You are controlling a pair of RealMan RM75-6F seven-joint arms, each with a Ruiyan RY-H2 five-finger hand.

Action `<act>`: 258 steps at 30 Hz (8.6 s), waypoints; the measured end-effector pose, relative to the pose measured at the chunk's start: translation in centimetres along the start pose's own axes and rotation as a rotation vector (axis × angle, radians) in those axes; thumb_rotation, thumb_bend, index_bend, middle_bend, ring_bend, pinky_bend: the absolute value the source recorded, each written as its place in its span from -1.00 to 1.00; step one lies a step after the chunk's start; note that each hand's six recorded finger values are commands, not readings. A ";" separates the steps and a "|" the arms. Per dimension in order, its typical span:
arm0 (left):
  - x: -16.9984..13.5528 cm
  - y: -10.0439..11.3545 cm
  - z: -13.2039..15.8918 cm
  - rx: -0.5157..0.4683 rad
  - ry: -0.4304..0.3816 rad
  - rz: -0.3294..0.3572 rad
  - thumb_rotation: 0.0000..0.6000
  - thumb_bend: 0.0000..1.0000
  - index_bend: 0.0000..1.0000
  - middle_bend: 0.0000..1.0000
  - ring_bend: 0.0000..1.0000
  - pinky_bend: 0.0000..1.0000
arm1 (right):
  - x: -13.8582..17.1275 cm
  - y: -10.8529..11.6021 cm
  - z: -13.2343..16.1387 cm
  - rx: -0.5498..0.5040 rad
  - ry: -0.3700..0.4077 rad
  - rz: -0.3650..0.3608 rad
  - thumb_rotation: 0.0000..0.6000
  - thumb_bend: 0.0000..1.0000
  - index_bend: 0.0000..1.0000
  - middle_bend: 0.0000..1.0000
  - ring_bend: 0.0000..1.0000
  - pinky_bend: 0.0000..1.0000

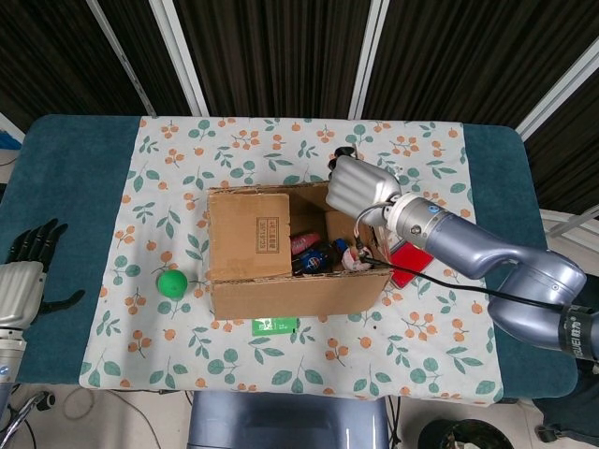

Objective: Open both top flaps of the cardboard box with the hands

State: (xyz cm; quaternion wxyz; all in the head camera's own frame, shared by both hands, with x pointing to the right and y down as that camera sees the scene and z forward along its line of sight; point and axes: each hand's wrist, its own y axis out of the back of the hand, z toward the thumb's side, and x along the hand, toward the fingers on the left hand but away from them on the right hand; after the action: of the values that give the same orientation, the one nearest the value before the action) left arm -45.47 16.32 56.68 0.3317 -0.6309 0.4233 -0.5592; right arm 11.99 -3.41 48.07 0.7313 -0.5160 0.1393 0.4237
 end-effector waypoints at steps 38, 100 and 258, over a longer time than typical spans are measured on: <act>-0.2 -0.3 0.2 -0.014 0.000 -0.022 1.00 -0.74 -1.00 -1.00 -1.00 -0.93 | 5.5 -9.8 -3.4 -0.038 -0.152 0.229 1.00 1.00 0.13 -0.23 -0.41 -0.39; 12.3 5.6 31.0 0.595 -0.787 -0.412 1.00 1.00 -1.00 -0.93 -1.00 -0.84 | 26.9 -27.3 11.5 -0.967 -1.133 -0.179 1.00 -0.21 -0.86 -0.96 -0.88 -0.52; 8.0 11.7 18.1 0.504 -0.375 -0.569 1.00 1.00 -0.21 0.18 -0.21 -0.10 | 26.3 -28.3 12.9 -1.142 -1.139 -0.173 1.00 -0.12 -0.81 -0.96 -0.88 -0.52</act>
State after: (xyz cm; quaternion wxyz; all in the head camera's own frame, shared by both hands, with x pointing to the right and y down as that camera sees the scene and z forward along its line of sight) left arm -29.43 3.16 46.83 0.3791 -0.7126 0.0148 -0.5901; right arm 46.43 17.32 54.74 0.3439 -0.5237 -0.5326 0.5691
